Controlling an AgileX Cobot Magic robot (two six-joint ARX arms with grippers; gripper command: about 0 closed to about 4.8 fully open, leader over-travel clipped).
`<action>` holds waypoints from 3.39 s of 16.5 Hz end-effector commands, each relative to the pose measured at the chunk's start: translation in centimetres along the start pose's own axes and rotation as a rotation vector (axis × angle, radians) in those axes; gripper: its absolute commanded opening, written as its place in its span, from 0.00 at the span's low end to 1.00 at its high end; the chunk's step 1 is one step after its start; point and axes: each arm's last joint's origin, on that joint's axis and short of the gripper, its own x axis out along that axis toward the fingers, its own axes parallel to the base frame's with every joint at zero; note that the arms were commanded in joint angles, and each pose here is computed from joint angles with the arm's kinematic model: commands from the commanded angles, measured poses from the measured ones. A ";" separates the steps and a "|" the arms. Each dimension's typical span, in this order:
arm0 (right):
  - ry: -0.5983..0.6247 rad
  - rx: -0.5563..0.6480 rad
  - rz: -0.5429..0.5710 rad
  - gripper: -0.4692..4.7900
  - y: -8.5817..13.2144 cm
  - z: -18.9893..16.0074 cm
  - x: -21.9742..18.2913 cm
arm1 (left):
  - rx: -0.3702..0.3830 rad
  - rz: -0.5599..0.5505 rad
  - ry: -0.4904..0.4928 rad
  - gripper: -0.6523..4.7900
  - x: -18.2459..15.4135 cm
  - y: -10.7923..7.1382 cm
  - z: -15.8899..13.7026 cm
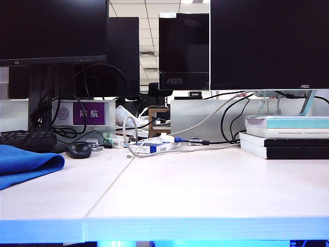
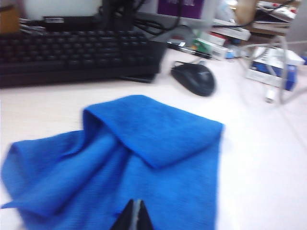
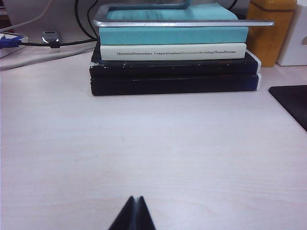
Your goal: Wipe the table from left to right using the rag.
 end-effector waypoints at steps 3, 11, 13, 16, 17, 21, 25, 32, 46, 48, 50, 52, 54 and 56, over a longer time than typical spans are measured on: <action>0.004 -0.006 0.016 0.09 0.0 -0.2 0.1 | 0.000 -0.047 0.009 0.11 0.0 -0.1 -0.2; 0.000 -0.004 0.116 0.09 0.4 -0.1 0.0 | -0.003 -0.043 0.014 0.11 0.0 -0.1 -0.2; -0.012 0.005 0.117 0.09 0.4 0.0 0.0 | -0.003 -0.043 0.013 0.11 0.0 -0.1 -0.2; -0.161 0.014 0.118 0.09 0.4 2.3 -0.5 | -0.051 -0.013 -0.072 0.11 -0.1 -0.1 0.9; -0.204 0.017 0.111 0.09 0.3 3.4 -0.9 | -0.079 0.000 -0.110 0.11 -0.6 -0.1 2.1; -0.307 0.050 0.109 0.09 0.2 6.7 -2.4 | -0.128 0.076 -0.252 0.11 -2.7 -0.2 7.3; -0.367 0.083 0.078 0.09 0.0 10.5 -3.7 | -0.130 0.141 -0.251 0.11 -2.6 -0.5 12.9; -0.385 0.096 0.165 0.09 0.5 22.5 -4.4 | -0.081 0.021 0.099 0.11 1.3 -2.1 24.3; -0.054 -0.083 1.043 0.09 10.4 31.3 -0.9 | -0.041 -0.071 0.640 0.11 9.3 -2.5 21.6; 0.002 -0.106 1.067 0.09 12.3 30.6 -1.7 | -0.035 -0.069 0.681 0.11 10.4 -2.5 20.9; 0.059 -0.139 1.120 0.09 14.4 29.7 -2.4 | 0.002 -0.079 0.723 0.11 11.9 -2.5 20.0; 0.111 -0.164 1.167 0.09 15.8 28.9 -2.4 | 0.005 -0.078 0.755 0.11 12.9 -2.5 19.3; 0.128 -0.174 1.185 0.09 16.4 28.6 -2.4 | 0.029 -0.087 0.783 0.11 13.9 -2.5 18.6; 0.116 -0.169 1.191 0.09 16.6 28.7 -2.3 | 0.047 -0.112 0.835 0.11 15.4 -2.5 17.4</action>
